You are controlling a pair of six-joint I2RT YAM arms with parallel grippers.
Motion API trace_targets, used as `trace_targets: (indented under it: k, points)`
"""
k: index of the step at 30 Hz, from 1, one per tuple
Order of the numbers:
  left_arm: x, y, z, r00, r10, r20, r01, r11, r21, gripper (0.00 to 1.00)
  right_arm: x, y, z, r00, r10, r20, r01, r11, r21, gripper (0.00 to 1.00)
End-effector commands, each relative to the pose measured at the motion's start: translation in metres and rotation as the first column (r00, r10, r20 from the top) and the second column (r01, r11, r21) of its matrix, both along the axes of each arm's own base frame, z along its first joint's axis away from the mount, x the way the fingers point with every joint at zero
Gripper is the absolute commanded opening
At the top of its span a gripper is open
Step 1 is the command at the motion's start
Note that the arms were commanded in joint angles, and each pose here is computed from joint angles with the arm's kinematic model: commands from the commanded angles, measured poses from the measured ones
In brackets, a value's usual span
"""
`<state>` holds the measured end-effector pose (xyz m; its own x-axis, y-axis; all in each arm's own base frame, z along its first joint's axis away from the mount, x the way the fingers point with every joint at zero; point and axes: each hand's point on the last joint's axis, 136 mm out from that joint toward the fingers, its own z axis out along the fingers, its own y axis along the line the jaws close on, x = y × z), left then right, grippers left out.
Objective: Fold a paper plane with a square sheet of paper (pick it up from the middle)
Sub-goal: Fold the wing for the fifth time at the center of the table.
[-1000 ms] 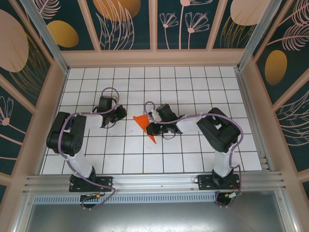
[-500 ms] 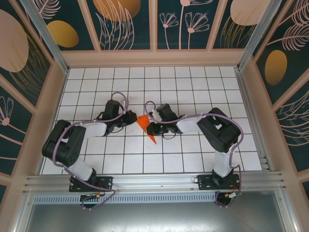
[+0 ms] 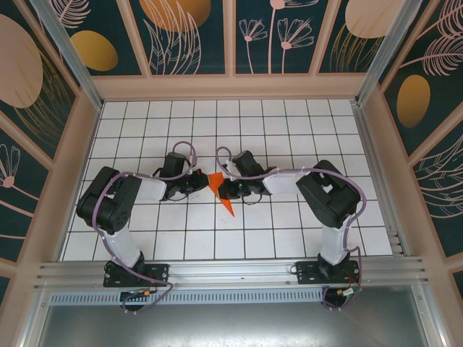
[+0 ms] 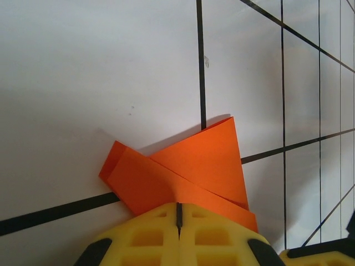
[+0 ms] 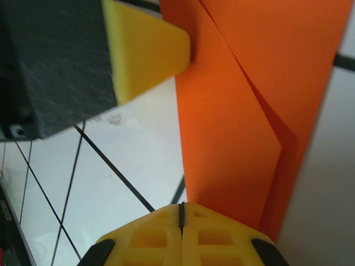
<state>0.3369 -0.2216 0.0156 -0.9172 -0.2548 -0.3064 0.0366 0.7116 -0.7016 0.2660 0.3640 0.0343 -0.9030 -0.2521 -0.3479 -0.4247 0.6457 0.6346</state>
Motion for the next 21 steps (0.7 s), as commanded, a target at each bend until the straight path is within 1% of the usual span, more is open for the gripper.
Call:
trace_targets:
  k: [1,7,12,17,21]
  points:
    - [-0.005,0.009,-0.028,0.998,0.024,-0.064,-0.019,0.996,0.083,0.0,0.009,0.013,0.011,0.999,0.02,0.029,-0.02,1.0,0.019,0.0]
    - [-0.005,0.014,-0.036,0.995,0.041,-0.094,-0.029,0.991,0.13,0.0,0.02,0.02,-0.002,1.0,0.003,0.026,-0.003,1.0,-0.005,0.0]
    - [-0.007,0.022,-0.045,0.989,0.073,-0.131,-0.049,0.983,0.179,0.0,0.016,0.015,-0.013,1.0,-0.001,0.002,0.001,1.0,-0.026,0.0]
    - [-0.008,0.031,-0.055,0.978,0.124,-0.167,-0.083,0.969,0.23,0.0,-0.007,0.002,-0.019,0.999,0.034,-0.034,-0.036,0.998,-0.047,0.0]
    - [-0.009,0.039,-0.062,0.967,0.172,-0.189,-0.116,0.955,0.274,0.0,-0.038,-0.011,-0.022,0.993,0.096,-0.072,-0.1,0.994,-0.053,0.0]
